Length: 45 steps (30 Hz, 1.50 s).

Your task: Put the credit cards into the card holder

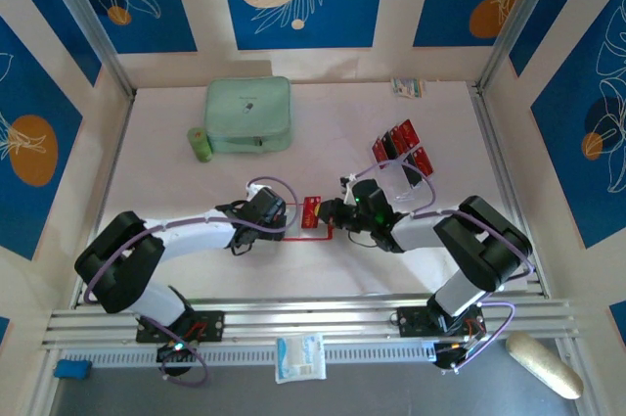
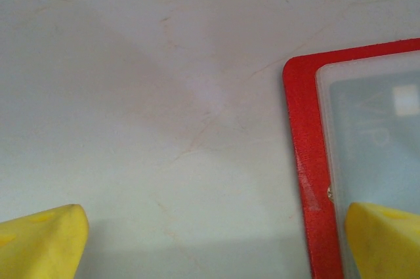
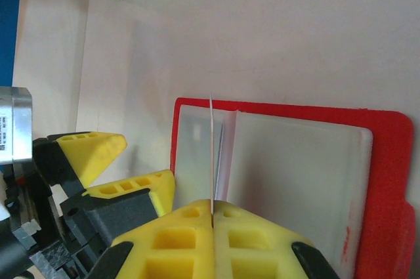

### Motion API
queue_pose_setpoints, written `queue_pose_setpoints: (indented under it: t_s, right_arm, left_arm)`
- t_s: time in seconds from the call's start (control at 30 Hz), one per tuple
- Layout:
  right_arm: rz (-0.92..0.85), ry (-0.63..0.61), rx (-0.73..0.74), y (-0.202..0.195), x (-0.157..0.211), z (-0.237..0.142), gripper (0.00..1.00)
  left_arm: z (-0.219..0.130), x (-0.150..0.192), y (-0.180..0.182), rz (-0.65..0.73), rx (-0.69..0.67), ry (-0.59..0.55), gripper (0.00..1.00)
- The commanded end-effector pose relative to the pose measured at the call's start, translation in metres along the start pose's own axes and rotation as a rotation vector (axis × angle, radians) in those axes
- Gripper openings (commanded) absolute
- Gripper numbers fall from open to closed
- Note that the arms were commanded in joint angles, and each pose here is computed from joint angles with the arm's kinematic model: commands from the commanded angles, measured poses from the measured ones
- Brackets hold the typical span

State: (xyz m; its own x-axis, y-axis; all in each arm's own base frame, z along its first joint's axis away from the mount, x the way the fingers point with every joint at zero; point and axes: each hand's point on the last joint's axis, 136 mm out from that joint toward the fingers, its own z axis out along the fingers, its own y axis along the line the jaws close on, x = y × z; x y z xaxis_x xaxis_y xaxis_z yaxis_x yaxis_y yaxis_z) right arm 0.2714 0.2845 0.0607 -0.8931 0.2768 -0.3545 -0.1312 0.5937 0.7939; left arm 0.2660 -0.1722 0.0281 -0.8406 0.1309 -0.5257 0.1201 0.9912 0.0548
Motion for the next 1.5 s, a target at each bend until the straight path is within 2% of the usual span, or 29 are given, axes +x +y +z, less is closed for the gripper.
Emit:
queue_pose_setpoints:
  t_s: [0.0,0.87,1.47]
  right_arm:
    - [-0.006,-0.024,-0.017,0.005,-0.004,0.005,0.00]
    - [0.045,0.007,-0.035,-0.001,0.005,0.021,0.00]
    - [0.077,0.000,-0.069,0.004,0.003,0.019,0.00]
  left_arm:
    - [0.004,0.009,0.012,-0.007,-0.046,0.019,1.00]
    - [0.006,0.013,0.013,-0.005,-0.044,0.024,1.00]
    - [0.006,0.012,0.013,-0.009,-0.043,0.019,1.00]
